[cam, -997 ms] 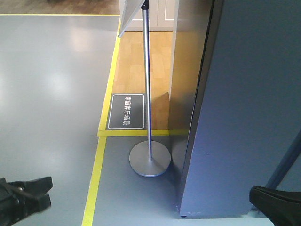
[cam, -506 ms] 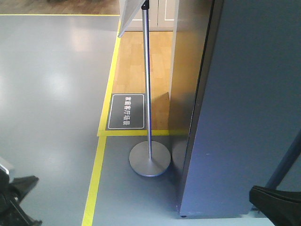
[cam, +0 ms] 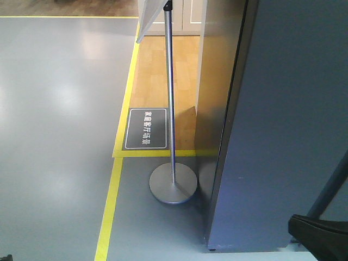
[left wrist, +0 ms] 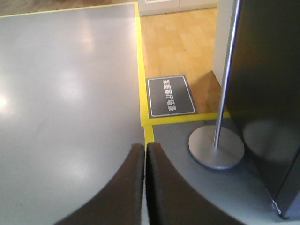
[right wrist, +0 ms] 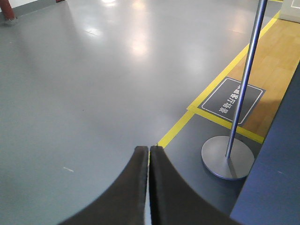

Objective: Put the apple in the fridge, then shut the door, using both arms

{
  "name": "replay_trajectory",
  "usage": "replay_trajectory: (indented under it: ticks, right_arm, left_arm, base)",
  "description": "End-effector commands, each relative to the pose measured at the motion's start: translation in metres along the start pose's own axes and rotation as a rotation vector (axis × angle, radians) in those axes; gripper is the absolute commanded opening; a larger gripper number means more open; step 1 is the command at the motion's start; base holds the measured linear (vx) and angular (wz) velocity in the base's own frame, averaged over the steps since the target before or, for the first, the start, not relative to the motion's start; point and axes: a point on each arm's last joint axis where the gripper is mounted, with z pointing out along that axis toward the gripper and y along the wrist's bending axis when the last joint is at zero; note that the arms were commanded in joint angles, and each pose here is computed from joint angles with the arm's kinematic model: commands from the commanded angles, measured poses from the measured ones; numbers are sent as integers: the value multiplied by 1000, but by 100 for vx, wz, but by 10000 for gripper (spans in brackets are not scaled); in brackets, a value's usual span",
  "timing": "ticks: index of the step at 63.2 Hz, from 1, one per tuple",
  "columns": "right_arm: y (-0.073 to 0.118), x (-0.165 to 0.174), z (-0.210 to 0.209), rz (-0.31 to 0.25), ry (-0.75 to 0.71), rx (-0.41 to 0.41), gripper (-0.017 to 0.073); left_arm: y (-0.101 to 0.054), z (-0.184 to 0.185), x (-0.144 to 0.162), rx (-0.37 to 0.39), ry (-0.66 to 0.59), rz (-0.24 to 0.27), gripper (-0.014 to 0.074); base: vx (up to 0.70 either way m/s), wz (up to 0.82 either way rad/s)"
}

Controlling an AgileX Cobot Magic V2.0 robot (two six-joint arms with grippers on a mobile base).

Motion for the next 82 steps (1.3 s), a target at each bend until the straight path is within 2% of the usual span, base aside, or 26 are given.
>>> replay_trajectory:
  ticks: [1,14,17,21,27,29,30,34,38,41,46,53,59,68,82]
  right_arm:
    - [-2,-11,-2,21,-60,16,-3]
    - [-2,-11,-2,21,-60,16,-3]
    - [-2,-11,-2,21,-60,16,-3]
    - [-2,-11,-2,21,-60,16,-3]
    - [-2,-11,-2,21,-60,16,-3]
    - [-2,-11,-2,21,-60,16,-3]
    - [-2,-11,-2,21,-60,16,-3]
    - [-2,-11,-2,21,-60,16,-3]
    - [-2,-11,-2,21,-60,15,-3]
    - [-2,-11,-2,21,-60,15,-3]
    - [-2,-11,-2,21,-60,15,-3]
    - [-2,-11,-2,21,-60,15,-3]
    - [-2,-11,-2,21,-60,15,-3]
    - [-2,-11,-2,21,-60,15,-3]
    - [-2,-11,-2,21,-60,15,-3]
  left_arm:
    - [4,-1,1,-37,-41,0,-6]
    - [3,-2,2,-29,-40,6,-6]
    - [2,-2,1,-12,-48,38,-6]
    - [-3,-2,-2,34,-83,124,-6]
    - [-11,-3,-6,113,-142,180,-6]
    - [-13,-3,-7,132,-156,176,-6]
    - [-13,-4,-7,144,-162,153,-6]
    - [-16,-4,-7,176,-165,114,-6]
    - [-16,-4,-6,185,-155,51,-6]
    - [-16,-4,-5,184,-152,40,-6]
    - [-16,-6,-6,185,-165,39,-6]
    - [-14,-15,-13,184,-265,40,-6]
    - [-11,-27,-19,177,-381,76,-6]
    - [-9,-42,-18,162,-456,162,-6]
    - [-1,-52,-9,62,-450,133,-6]
  base:
    - [0,0]
    - [0,0]
    - [0,0]
    - [0,0]
    - [0,0]
    - [0,0]
    - [0,0]
    - [0,0]
    - [0,0]
    - [0,0]
    - [0,0]
    - [0,0]
    - [0,0]
    - [0,0]
    - [0,0]
